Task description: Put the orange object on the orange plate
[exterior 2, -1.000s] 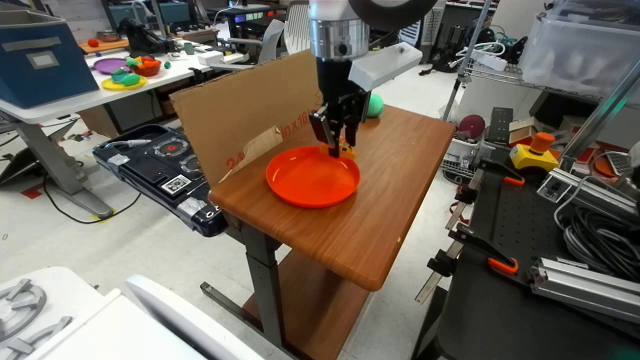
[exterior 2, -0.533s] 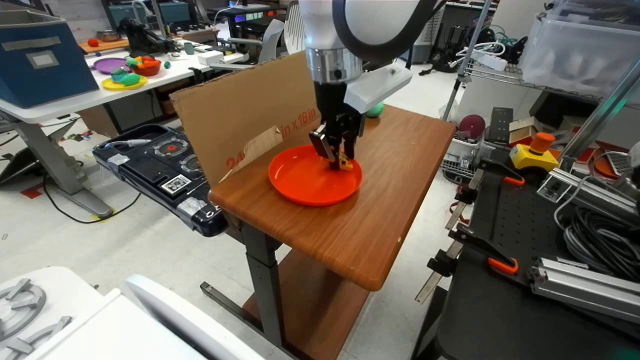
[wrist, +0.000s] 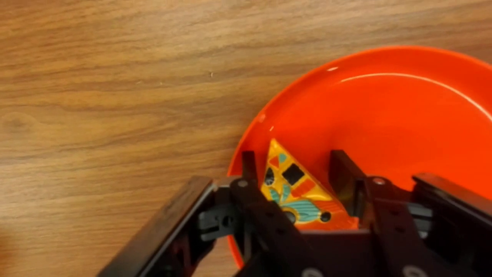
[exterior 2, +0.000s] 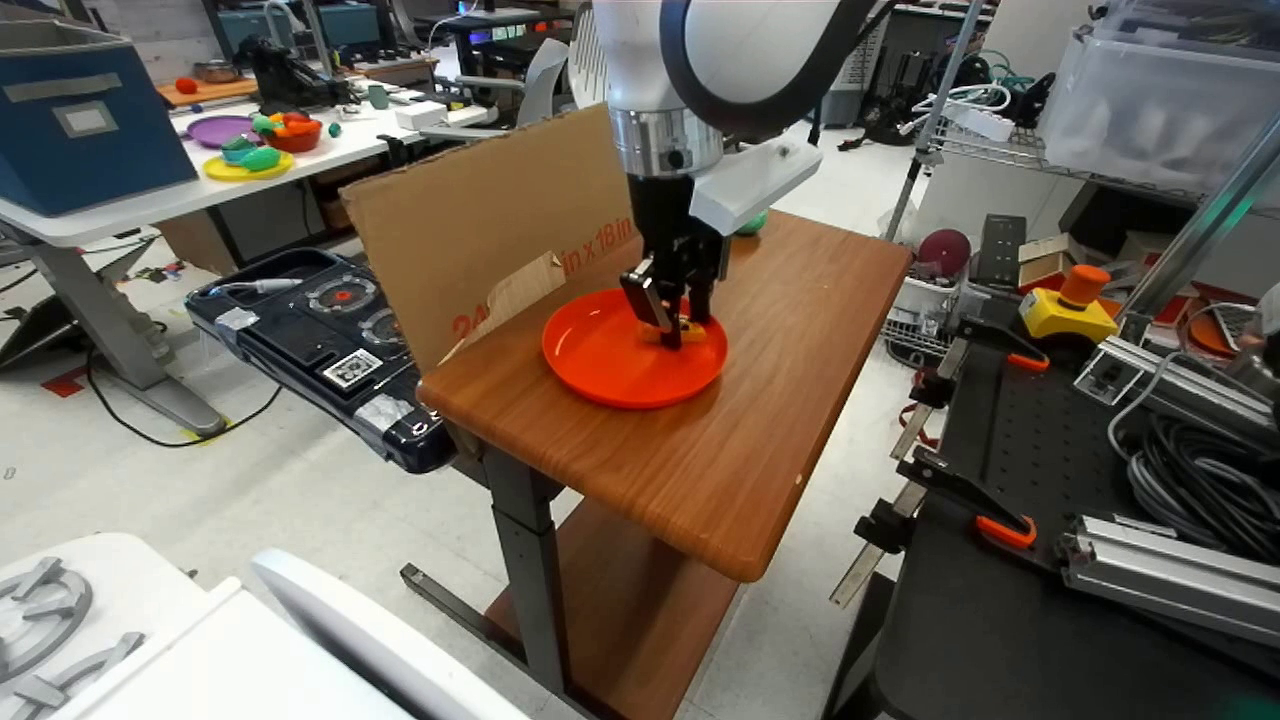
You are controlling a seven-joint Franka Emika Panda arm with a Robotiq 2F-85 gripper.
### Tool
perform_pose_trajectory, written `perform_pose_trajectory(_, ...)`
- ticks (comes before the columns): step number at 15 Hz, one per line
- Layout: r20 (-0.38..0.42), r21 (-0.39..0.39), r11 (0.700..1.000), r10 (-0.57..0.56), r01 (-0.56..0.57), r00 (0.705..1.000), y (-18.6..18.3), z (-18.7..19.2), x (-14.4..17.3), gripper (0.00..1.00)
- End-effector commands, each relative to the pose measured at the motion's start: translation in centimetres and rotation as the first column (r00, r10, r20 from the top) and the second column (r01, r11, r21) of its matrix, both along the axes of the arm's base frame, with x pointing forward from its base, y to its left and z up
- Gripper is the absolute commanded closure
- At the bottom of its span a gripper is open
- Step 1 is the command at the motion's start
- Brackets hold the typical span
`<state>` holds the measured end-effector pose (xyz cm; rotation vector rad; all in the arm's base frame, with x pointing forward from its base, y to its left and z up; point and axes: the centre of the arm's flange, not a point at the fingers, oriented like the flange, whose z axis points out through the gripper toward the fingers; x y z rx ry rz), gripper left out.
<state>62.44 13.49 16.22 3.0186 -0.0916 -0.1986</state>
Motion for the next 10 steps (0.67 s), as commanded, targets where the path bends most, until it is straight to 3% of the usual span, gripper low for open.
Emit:
perform_pose_trajectory(1,-0.060,0.014,0.999,-0.050,0.051,0.997,-1.0,3.8,-1.6,0.16)
perform_pose_trajectory(3,-0.064,0.019,0.995,-0.093,0.095,0.994,-2.0,7.0,-3.6,0.02)
perform_pose_trajectory(4,-0.063,0.027,0.993,-0.116,0.118,0.991,-2.5,8.7,-4.5,0.00)
perform_pose_trajectory(5,-0.059,0.005,0.997,-0.071,0.072,0.996,-1.3,4.3,-1.4,0.12)
perform_pose_trajectory(7,-0.053,0.016,0.995,-0.093,0.093,0.994,-2.1,7.2,-2.5,0.00)
perform_pose_trajectory(10,-0.056,0.017,0.995,-0.097,0.098,0.994,-2.3,8.1,-3.4,0.00)
